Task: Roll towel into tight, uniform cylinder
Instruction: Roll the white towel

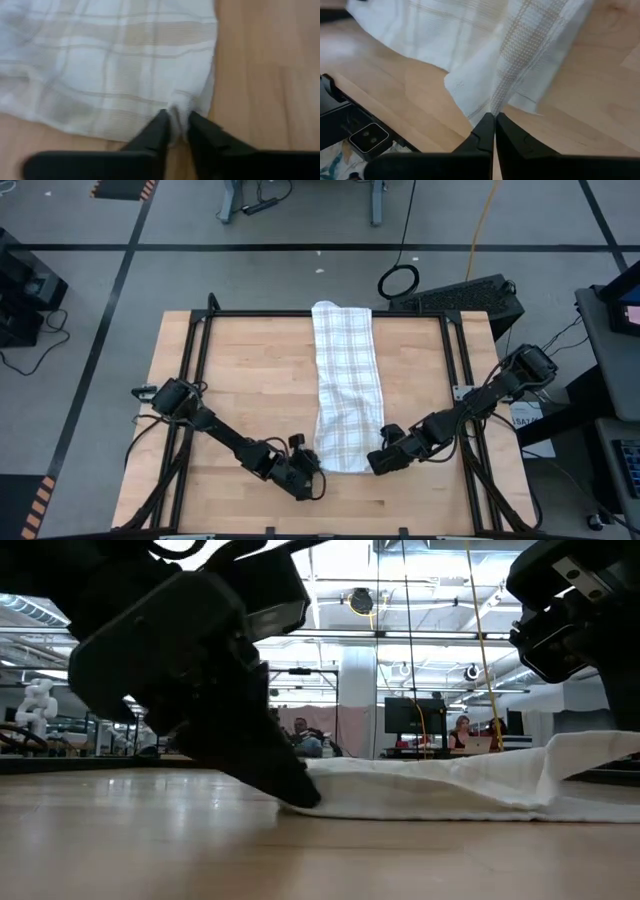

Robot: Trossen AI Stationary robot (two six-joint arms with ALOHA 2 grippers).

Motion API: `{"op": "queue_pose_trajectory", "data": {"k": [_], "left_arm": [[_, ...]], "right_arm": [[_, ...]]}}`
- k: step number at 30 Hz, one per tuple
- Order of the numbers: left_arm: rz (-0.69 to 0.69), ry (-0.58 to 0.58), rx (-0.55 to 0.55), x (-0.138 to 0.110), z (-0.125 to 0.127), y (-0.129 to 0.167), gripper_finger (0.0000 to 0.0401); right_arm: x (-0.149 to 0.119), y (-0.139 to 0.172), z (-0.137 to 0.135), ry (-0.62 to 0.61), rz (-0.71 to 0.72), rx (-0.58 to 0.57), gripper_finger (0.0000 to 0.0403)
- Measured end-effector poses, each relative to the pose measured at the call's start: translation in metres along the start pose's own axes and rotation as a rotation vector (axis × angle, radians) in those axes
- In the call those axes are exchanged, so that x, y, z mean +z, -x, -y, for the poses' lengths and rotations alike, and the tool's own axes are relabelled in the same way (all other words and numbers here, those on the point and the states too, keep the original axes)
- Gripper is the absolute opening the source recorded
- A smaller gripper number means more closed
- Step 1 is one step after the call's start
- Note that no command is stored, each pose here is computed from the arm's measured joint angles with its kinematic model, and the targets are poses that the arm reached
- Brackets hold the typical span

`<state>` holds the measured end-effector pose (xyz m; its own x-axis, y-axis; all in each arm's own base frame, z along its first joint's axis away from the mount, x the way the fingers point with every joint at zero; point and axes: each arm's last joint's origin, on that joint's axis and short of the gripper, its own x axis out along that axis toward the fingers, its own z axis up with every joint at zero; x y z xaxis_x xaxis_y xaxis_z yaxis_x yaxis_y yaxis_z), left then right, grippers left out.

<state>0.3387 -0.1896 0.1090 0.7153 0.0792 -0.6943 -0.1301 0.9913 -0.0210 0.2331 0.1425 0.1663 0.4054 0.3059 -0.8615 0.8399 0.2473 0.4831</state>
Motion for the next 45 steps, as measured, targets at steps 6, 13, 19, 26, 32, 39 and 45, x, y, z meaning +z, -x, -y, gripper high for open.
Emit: {"op": "queue_pose_trajectory", "data": {"k": [6, 13, 19, 26, 32, 39, 45], "left_arm": [[0.017, 0.008, -0.006, 0.016, -0.003, 0.022, 0.0017], [0.008, 0.03, 0.021, 0.025, -0.006, 0.047, 0.0018], [-0.092, 0.123, -0.025, 0.01, -0.003, 0.034, 0.0018], [-0.1, 0.216, -0.015, 0.007, -0.002, 0.033, 0.0018], [-0.076, 0.235, 0.008, 0.008, -0.002, 0.035, 0.0018], [-0.058, 0.228, 0.025, 0.007, 0.0, 0.037, 0.0018], [-0.058, 0.226, 0.033, 0.007, 0.0, 0.037, 0.0018]], "right_arm": [[0.0, 0.0, 0.0, 0.0, -0.002, 0.005, 0.0002], [0.0, 0.0, 0.003, 0.0, 0.009, -0.031, 0.0002], [0.001, -0.001, 0.005, -0.001, 0.015, -0.057, 0.0002], [-0.001, -0.001, -0.004, -0.026, 0.001, 0.041, 0.0002], [0.0, -0.001, -0.005, -0.048, 0.038, 0.065, 0.0002], [-0.001, -0.001, -0.007, -0.046, 0.031, 0.085, 0.0026], [-0.008, -0.001, -0.001, 0.004, 0.038, 0.041, 0.0093]]}}
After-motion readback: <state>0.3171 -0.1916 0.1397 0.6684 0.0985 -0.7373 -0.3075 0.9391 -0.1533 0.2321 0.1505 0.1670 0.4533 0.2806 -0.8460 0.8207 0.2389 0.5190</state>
